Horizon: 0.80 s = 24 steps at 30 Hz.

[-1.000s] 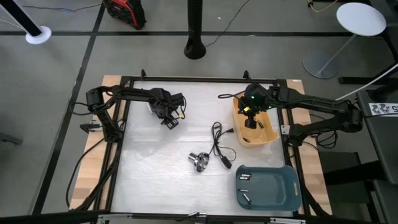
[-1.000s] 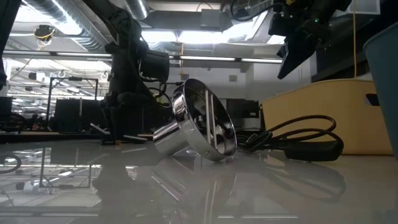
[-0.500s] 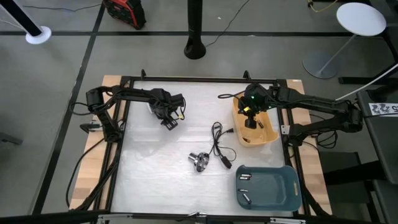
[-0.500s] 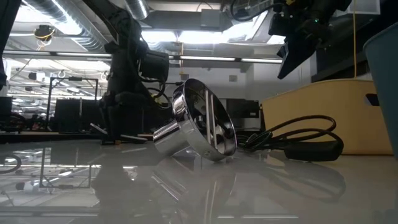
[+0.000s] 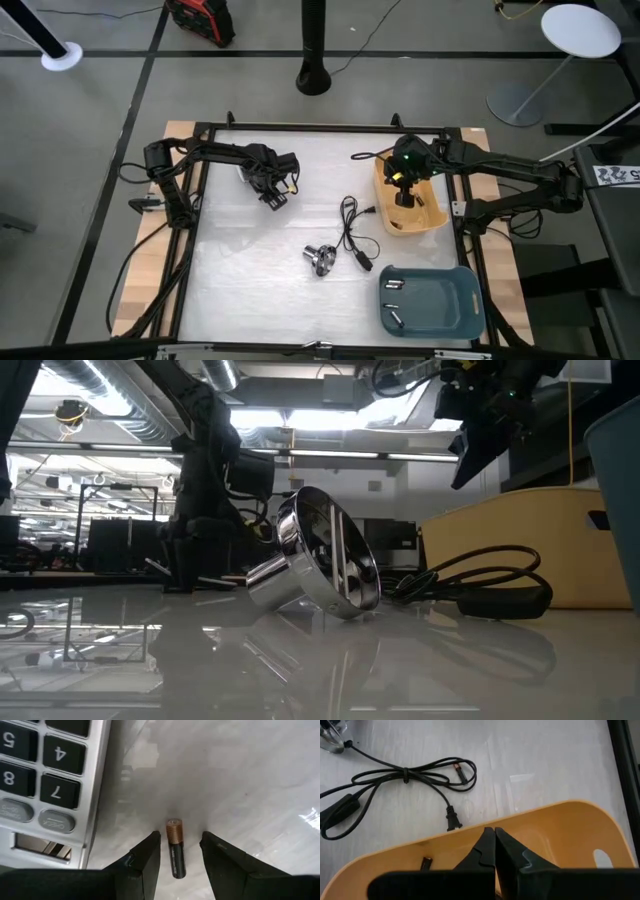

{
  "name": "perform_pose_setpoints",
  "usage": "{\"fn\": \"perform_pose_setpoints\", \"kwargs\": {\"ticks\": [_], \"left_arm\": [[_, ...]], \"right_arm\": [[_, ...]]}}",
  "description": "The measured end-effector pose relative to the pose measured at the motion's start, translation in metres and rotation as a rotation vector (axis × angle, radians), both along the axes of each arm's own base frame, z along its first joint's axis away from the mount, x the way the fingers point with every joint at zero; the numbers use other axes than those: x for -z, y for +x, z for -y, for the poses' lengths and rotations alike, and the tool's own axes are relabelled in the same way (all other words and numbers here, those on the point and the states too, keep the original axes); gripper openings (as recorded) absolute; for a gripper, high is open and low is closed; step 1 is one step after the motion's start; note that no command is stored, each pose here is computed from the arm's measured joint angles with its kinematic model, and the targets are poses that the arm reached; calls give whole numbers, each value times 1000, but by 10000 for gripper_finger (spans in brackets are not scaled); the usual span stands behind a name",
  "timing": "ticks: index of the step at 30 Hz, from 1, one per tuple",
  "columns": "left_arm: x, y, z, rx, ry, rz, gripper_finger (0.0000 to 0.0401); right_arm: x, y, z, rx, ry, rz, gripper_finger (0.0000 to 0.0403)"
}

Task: Sort batteries
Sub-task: Put the black battery into the yellow bin

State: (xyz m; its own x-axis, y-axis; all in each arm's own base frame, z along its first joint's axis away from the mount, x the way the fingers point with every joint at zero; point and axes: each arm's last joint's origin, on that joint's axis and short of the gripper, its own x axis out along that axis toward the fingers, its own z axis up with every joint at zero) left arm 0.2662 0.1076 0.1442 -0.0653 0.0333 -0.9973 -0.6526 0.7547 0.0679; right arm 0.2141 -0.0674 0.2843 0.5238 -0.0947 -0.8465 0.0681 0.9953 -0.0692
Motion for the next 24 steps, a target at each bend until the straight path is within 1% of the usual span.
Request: {"fn": "perform_pose_setpoints", "kwargs": {"ticks": [13,20,22,24], "left_arm": [[0,1,0,5,1,2,134],[0,1,0,-19,2,2,134],[0,1,0,-43,3,3,128],[0,1,0,-53,3,4,113]], "right_arm": [[0,0,0,0,1,-3,1],[0,0,0,0,1,-3,1],[0,0,0,0,1,-3,1],[0,0,0,0,1,-3,1]]}}
